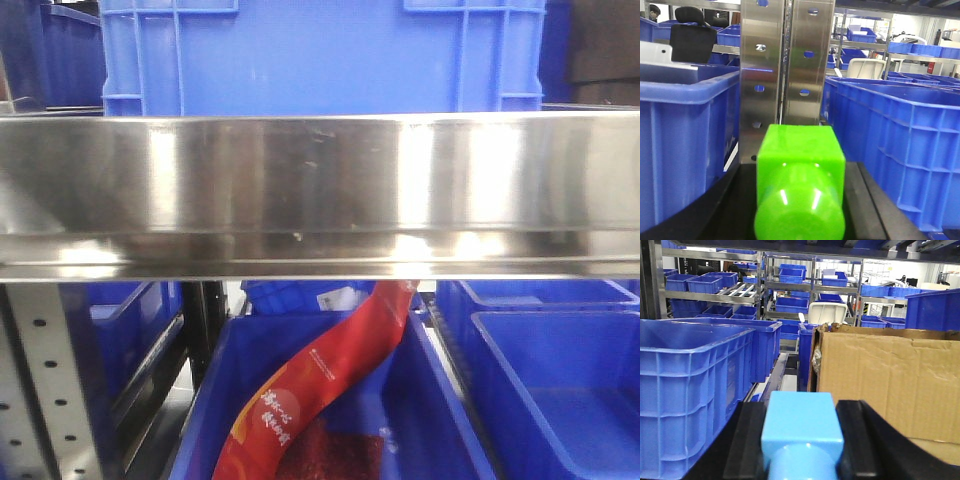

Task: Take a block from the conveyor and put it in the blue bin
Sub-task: 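Drive up to the steel shelf of blue bins and stop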

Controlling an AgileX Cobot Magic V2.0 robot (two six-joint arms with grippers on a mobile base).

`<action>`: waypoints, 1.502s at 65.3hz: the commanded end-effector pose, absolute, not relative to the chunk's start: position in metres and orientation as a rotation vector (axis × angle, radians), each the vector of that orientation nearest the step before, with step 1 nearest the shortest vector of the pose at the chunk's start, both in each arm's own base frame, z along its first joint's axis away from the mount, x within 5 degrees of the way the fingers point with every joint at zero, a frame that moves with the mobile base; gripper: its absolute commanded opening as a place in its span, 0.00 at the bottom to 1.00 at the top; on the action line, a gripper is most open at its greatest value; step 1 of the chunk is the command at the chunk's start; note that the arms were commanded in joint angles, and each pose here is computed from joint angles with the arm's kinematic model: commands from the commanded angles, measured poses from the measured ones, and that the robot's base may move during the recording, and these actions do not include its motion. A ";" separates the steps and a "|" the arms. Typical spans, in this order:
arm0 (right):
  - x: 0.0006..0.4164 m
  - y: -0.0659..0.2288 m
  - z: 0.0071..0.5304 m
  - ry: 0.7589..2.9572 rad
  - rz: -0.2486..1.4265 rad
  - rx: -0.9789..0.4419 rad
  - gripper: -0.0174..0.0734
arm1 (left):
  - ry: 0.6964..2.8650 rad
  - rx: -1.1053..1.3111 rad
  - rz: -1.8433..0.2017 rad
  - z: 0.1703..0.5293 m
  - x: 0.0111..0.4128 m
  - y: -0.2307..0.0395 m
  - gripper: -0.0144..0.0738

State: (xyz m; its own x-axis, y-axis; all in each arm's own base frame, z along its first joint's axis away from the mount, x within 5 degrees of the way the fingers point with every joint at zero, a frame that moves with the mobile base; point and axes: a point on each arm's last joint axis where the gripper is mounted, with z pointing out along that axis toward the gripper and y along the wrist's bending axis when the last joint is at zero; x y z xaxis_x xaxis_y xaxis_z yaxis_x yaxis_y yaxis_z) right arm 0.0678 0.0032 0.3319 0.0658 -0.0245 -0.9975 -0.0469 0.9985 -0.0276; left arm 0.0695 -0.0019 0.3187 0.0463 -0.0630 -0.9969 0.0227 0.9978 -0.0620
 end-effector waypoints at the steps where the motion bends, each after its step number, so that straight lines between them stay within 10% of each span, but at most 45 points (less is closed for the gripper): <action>1: 0.066 0.003 0.337 1.471 0.008 -0.064 0.01 | 1.502 -0.039 -0.073 0.321 0.068 -0.002 0.04; 68: 0.066 0.003 0.338 1.454 0.015 -0.059 0.01 | 1.419 -0.046 -0.066 0.328 0.068 -0.001 0.04; 98: 0.123 0.016 0.393 1.464 0.081 -0.120 0.01 | 1.545 0.141 -0.073 0.401 0.124 -0.017 0.04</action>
State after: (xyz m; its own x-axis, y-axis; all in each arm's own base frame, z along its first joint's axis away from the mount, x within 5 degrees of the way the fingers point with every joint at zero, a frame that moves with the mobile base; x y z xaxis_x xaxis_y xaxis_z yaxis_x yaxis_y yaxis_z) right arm 0.1067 0.0100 0.3795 0.0895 -0.0199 -0.9958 -0.0898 0.9956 -0.0280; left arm 0.1064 -0.0092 0.3910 0.0475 0.0360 -0.9982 0.0859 0.9955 0.0400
